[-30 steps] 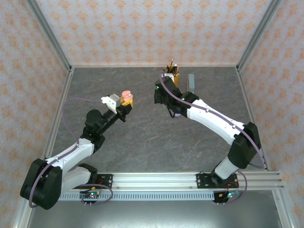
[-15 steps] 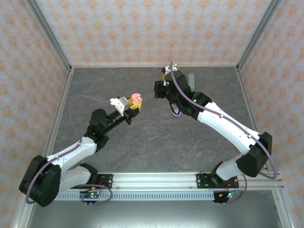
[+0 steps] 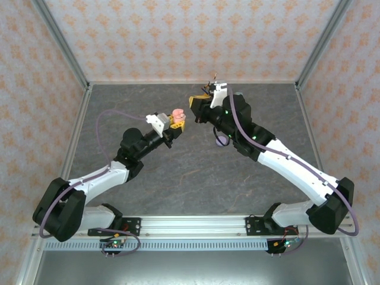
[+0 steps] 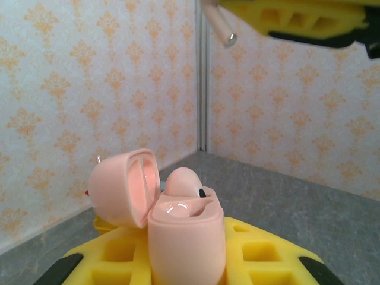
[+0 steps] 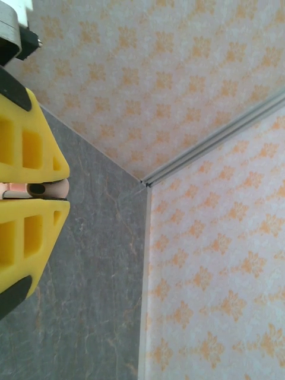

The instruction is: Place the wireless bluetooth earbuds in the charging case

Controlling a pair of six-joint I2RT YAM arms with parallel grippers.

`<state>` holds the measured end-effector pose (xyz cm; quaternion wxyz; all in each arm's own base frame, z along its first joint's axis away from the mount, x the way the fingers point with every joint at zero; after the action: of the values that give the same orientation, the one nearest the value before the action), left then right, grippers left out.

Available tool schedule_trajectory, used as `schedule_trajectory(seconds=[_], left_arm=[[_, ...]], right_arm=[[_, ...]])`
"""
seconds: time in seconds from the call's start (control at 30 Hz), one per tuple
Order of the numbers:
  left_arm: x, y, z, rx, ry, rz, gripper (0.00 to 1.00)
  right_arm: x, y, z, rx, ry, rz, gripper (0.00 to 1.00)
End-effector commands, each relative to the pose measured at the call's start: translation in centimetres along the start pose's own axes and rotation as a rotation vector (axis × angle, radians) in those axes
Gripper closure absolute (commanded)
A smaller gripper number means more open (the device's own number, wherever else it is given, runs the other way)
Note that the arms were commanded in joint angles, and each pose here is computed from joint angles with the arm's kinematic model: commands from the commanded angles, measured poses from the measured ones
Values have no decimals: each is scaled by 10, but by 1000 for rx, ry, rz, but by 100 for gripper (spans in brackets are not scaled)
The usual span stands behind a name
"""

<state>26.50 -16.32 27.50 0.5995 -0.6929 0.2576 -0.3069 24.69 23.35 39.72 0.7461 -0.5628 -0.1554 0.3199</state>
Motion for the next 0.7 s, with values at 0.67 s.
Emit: schedule_trajectory(seconds=[0.67], left_arm=[[25, -34, -7, 50, 47, -143, 100]], right_arm=[[2, 9, 9, -6, -141, -78, 89]])
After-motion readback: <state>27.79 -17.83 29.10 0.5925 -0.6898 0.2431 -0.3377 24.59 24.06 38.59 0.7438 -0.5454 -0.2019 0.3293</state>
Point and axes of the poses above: each hand's point on the last joint's axis, 136 mm out from that joint toward the fingers, its own x axis out along the fingers, its own z axis along the line the jaws close on, y = z × x, the point moved 10 cm from there along -x, back along the fingers, and after that the axes turned 7 degrees about -x, right-handed, at the moved point
